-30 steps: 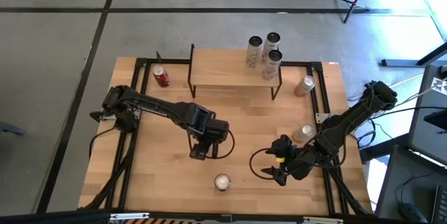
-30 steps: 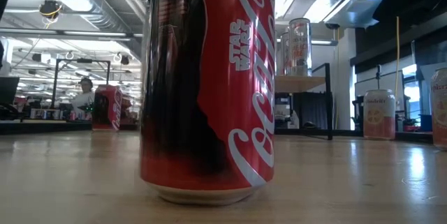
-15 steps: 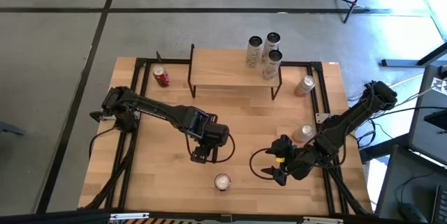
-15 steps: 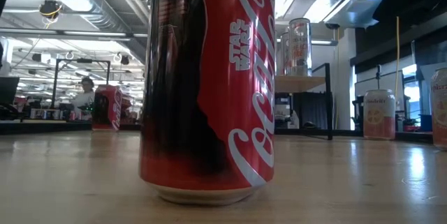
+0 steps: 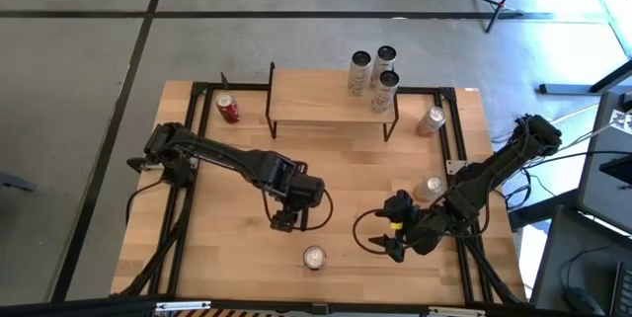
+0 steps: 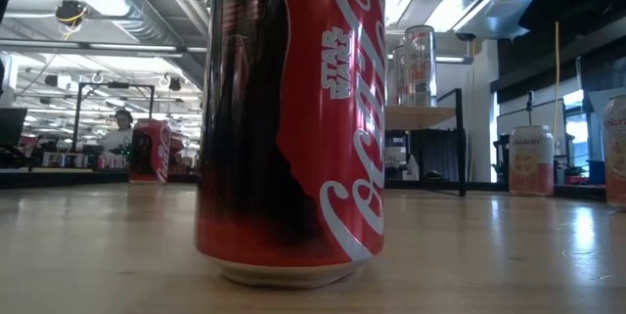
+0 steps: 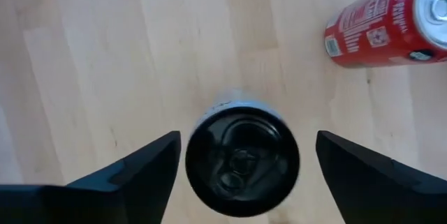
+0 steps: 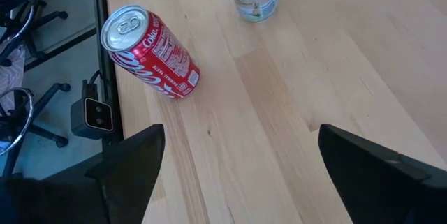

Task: Place canned beverage on shelf
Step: Put the white-yellow soda can on the shelf aligned with the other white-yellow soda can, then put the bottom red-white soda can on the shelf

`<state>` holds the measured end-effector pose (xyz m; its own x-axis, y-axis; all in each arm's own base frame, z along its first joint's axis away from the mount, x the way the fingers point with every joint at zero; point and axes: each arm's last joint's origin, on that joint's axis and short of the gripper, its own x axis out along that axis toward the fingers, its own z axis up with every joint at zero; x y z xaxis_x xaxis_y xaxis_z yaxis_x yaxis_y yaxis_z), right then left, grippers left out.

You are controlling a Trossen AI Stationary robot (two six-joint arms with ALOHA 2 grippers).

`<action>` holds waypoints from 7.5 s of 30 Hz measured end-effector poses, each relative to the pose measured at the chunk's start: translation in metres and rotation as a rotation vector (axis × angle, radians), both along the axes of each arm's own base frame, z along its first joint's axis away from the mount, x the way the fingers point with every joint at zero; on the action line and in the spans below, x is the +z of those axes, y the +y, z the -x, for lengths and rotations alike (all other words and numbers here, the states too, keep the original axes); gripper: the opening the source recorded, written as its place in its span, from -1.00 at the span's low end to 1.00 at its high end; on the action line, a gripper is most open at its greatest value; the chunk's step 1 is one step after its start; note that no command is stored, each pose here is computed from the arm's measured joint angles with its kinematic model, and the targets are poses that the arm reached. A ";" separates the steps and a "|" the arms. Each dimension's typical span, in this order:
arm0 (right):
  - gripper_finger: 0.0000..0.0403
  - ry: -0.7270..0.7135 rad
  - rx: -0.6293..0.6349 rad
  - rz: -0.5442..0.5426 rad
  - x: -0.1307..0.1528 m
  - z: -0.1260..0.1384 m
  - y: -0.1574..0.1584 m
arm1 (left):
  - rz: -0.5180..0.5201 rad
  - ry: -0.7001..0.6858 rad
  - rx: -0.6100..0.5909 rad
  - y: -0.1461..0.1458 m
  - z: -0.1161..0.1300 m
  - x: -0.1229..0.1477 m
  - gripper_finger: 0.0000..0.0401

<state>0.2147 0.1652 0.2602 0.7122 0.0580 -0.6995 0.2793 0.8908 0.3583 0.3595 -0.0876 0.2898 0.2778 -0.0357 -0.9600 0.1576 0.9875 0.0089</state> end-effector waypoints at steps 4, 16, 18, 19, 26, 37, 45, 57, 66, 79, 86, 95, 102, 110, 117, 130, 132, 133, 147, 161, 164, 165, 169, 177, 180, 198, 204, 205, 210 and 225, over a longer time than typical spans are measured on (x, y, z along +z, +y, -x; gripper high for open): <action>0.81 -0.001 -0.001 -0.001 0.000 0.000 0.000 | 0.015 -0.048 0.051 0.002 0.007 0.018 0.60; 0.81 -0.001 -0.002 -0.003 0.000 0.000 0.000 | -0.057 -0.479 0.370 -0.014 0.068 0.059 0.59; 0.81 -0.001 -0.002 -0.002 0.000 0.000 0.000 | -0.024 -0.527 0.412 -0.017 0.078 0.047 0.59; 0.81 -0.002 -0.003 -0.002 0.000 0.000 0.000 | -0.003 -0.554 0.431 -0.018 0.082 0.040 0.59; 0.81 -0.005 -0.007 0.003 0.000 0.000 0.000 | 0.138 -0.703 0.511 -0.023 0.098 0.005 0.59; 0.81 -0.008 -0.008 0.001 0.000 0.000 0.000 | 0.072 -0.727 0.473 -0.022 0.098 -0.003 0.59; 0.81 -0.016 -0.019 0.012 0.000 0.000 -0.001 | 0.114 -0.772 0.503 -0.024 0.093 -0.033 0.59; 0.81 -0.012 -0.020 0.018 0.000 0.000 -0.001 | 0.081 -0.722 0.497 -0.033 0.078 -0.073 0.59; 0.81 -0.013 -0.015 0.023 0.000 0.000 -0.001 | 0.130 -0.711 0.588 -0.033 0.077 -0.077 0.52; 0.81 -0.156 0.046 0.006 0.029 0.009 -0.010 | 0.212 -0.736 0.580 -0.020 0.054 -0.036 0.15; 0.81 -0.337 0.196 0.028 0.077 0.047 -0.039 | 0.165 -0.857 0.604 0.012 0.031 0.029 0.15; 0.81 -0.550 0.250 0.046 0.115 0.102 -0.086 | 0.083 -0.969 0.663 0.081 0.024 0.100 0.15; 0.81 -0.572 0.201 0.096 0.118 0.125 -0.108 | 0.073 -0.953 0.686 0.135 0.028 0.132 0.15; 0.81 -0.551 0.117 0.119 0.115 0.134 -0.118 | 0.158 -0.901 0.558 0.201 0.003 0.126 0.15; 0.81 -0.539 0.066 0.161 0.114 0.134 -0.120 | 0.161 -0.885 0.537 0.253 -0.015 0.113 0.15; 0.81 -0.520 0.015 0.149 0.111 0.134 -0.121 | 0.151 -0.897 0.521 0.273 -0.046 0.080 0.15; 0.81 -0.518 0.017 0.150 0.111 0.135 -0.121 | 0.133 -0.884 0.531 0.276 -0.050 0.073 0.15; 0.81 -0.517 0.018 0.150 0.111 0.134 -0.121 | 0.128 -0.880 0.533 0.276 -0.050 0.072 0.15; 0.81 -0.515 0.020 0.151 0.111 0.134 -0.121 | 0.097 -0.865 0.545 0.277 -0.051 0.063 0.31; 0.81 -0.506 0.023 0.158 0.109 0.133 -0.120 | 0.068 -0.878 0.561 0.275 -0.053 0.064 0.33; 0.81 -0.505 0.023 0.159 0.109 0.133 -0.120 | 0.067 -0.881 0.561 0.275 -0.053 0.064 0.33; 0.81 -0.505 0.023 0.160 0.109 0.133 -0.120 | 0.067 -0.884 0.560 0.275 -0.053 0.065 0.33; 0.81 -0.501 0.025 0.162 0.108 0.132 -0.119 | 0.077 -0.899 0.546 0.276 -0.057 0.061 0.33; 0.81 -0.502 0.024 0.162 0.109 0.132 -0.119 | 0.095 -0.902 0.528 0.276 -0.062 0.056 0.50; 0.81 -0.502 0.024 0.162 0.109 0.132 -0.119 | 0.095 -0.904 0.528 0.277 -0.062 0.056 0.60; 0.81 -0.503 0.024 0.160 0.109 0.132 -0.119 | 0.039 -1.001 0.473 0.264 -0.048 0.091 0.77; 0.81 -0.512 0.034 0.152 0.110 0.131 -0.118 | 0.108 -1.029 0.465 0.225 -0.022 0.131 0.75; 0.81 -0.512 0.048 0.160 0.110 0.131 -0.118 | 0.120 -1.027 0.468 0.214 -0.016 0.138 0.75; 0.81 -0.510 0.083 0.190 0.110 0.132 -0.118 | 0.120 -0.920 0.509 0.149 0.006 0.154 0.73; 0.81 -0.433 0.136 0.298 0.114 0.087 -0.082 | 0.149 -0.609 0.409 0.035 0.011 0.090 0.73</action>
<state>0.1279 0.0829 0.3743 0.9390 0.0134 -0.3437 0.0376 0.9892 0.1416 0.3486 -0.0524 0.3794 0.7775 0.0664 -0.6253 -0.2122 0.9638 -0.1615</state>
